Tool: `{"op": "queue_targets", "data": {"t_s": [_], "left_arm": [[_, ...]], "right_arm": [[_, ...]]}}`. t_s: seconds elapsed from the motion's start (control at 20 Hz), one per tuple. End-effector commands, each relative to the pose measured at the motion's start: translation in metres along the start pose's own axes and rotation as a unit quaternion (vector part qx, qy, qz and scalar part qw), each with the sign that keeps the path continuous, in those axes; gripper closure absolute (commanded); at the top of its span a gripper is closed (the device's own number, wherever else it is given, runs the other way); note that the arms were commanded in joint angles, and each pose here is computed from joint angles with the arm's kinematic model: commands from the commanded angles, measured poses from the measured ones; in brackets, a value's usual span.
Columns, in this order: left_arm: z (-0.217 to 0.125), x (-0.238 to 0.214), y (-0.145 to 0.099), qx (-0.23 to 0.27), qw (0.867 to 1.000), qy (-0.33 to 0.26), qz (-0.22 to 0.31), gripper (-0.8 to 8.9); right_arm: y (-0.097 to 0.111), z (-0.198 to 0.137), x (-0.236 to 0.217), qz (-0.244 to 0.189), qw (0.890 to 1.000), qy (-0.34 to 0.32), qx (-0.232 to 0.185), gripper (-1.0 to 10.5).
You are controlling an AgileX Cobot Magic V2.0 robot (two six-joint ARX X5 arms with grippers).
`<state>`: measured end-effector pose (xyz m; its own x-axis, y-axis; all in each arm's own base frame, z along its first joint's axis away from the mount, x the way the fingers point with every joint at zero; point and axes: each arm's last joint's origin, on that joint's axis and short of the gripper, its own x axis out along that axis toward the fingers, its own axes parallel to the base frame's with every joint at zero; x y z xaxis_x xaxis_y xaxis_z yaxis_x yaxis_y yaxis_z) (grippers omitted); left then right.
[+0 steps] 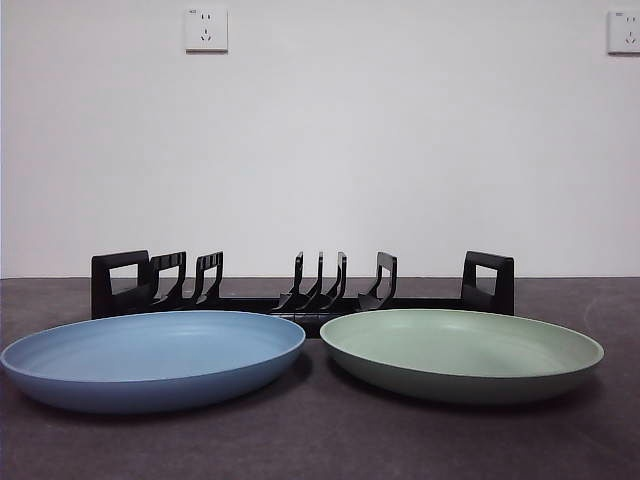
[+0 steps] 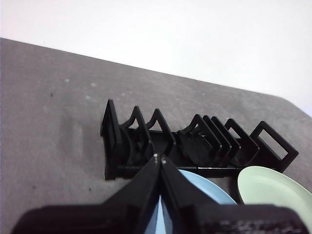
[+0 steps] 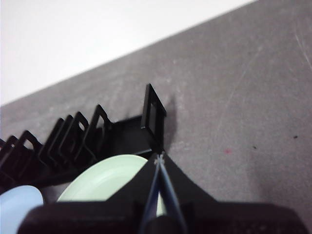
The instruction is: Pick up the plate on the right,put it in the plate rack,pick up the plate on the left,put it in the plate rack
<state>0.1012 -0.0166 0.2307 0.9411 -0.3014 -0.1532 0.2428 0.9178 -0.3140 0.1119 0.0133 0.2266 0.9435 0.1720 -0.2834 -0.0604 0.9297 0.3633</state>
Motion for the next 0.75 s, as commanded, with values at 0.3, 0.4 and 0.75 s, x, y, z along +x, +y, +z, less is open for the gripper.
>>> {"op": "queue_targets", "data": {"t_s": [0.3,0.4,0.75], "left_arm": [[0.045,0.025,-0.009,0.046,0.997,0.056,-0.002,8.19],[0.052,0.035,-0.01,0.051,0.995,0.08,-0.011,8.19],[0.054,0.081,-0.009,0.027,0.977,0.184,-0.106,7.71]], "right_arm": [[0.012,0.038,0.028,-0.034,0.991,0.117,-0.053,9.6],[0.015,0.044,0.037,-0.031,0.986,0.154,-0.061,9.6],[0.019,0.046,0.079,0.059,0.957,0.282,-0.045,9.3]]}}
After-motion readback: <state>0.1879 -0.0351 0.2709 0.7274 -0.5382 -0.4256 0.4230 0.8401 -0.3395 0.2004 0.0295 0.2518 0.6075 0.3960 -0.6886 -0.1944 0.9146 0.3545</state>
